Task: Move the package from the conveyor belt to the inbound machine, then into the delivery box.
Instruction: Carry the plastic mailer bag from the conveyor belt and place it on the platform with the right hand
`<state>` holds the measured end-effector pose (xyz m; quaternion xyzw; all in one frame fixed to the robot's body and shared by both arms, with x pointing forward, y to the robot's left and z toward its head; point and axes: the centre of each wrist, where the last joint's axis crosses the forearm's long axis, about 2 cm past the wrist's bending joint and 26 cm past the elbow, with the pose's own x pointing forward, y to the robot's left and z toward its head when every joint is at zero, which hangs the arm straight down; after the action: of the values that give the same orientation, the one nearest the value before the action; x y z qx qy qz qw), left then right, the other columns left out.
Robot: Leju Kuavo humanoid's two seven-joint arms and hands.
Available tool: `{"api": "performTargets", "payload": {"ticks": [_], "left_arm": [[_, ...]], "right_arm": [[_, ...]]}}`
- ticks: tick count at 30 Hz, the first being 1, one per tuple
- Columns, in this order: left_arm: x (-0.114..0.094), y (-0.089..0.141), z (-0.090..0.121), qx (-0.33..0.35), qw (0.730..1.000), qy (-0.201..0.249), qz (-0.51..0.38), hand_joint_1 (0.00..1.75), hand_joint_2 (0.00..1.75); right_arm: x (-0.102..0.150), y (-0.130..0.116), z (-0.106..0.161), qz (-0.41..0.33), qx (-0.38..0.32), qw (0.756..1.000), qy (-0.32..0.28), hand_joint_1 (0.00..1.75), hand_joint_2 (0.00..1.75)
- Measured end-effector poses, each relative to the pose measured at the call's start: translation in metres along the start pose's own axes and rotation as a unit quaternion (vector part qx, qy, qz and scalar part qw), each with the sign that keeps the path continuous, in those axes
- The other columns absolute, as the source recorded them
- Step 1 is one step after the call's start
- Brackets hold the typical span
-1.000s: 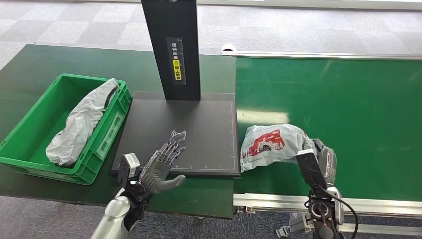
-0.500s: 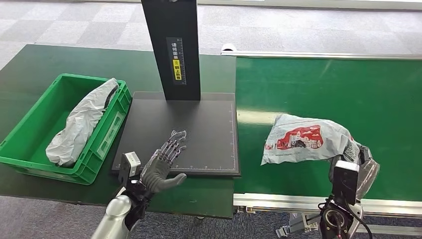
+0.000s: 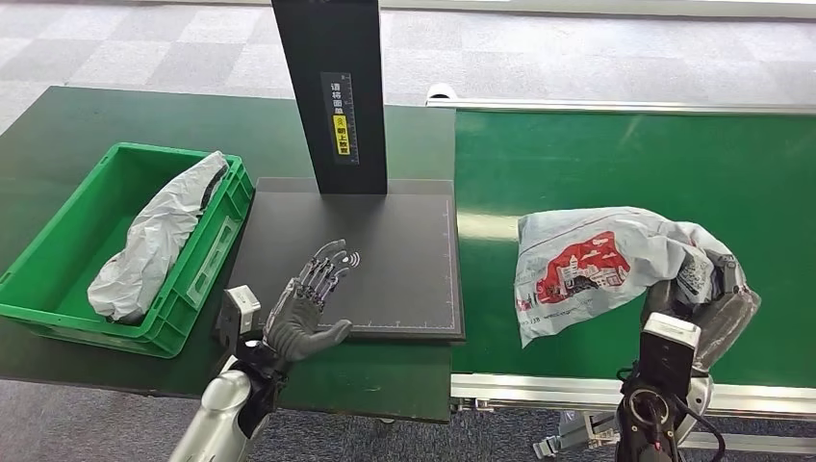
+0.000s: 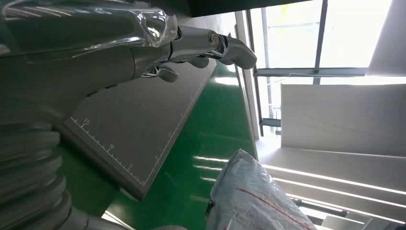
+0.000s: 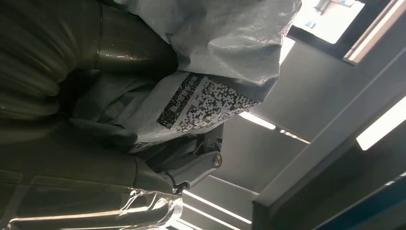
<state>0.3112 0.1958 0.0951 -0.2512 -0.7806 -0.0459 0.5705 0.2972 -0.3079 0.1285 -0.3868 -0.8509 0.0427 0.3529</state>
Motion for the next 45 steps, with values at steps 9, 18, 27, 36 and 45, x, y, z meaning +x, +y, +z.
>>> {"api": "performTargets", "payload": {"ticks": [9, 18, 27, 36, 45], "left_arm": [[0.004, 0.003, -0.011, 0.002, 1.0, -0.016, 0.002, 0.0, 1.75], [0.005, 0.003, -0.026, -0.013, 1.0, -0.019, 0.006, 0.0, 1.75], [0.001, 0.001, -0.034, -0.028, 0.999, -0.011, 0.014, 0.0, 1.75], [-0.002, 0.0, -0.036, -0.035, 0.999, -0.004, 0.015, 0.0, 1.75], [0.001, 0.003, -0.045, -0.048, 0.998, 0.009, 0.026, 0.0, 1.75]], "right_arm": [[0.047, 0.072, -0.057, 0.022, 0.121, 0.976, -0.179, 1.75, 1.75], [0.057, 0.116, -0.06, -0.01, 0.221, 0.954, -0.203, 1.75, 1.75], [0.049, 0.151, -0.045, -0.001, 0.376, 0.912, -0.164, 1.75, 1.75], [0.038, 0.157, -0.037, 0.056, 0.469, 0.877, -0.09, 1.75, 1.75], [0.016, 0.152, -0.019, 0.118, 0.63, 0.754, 0.145, 1.75, 1.75]]}}
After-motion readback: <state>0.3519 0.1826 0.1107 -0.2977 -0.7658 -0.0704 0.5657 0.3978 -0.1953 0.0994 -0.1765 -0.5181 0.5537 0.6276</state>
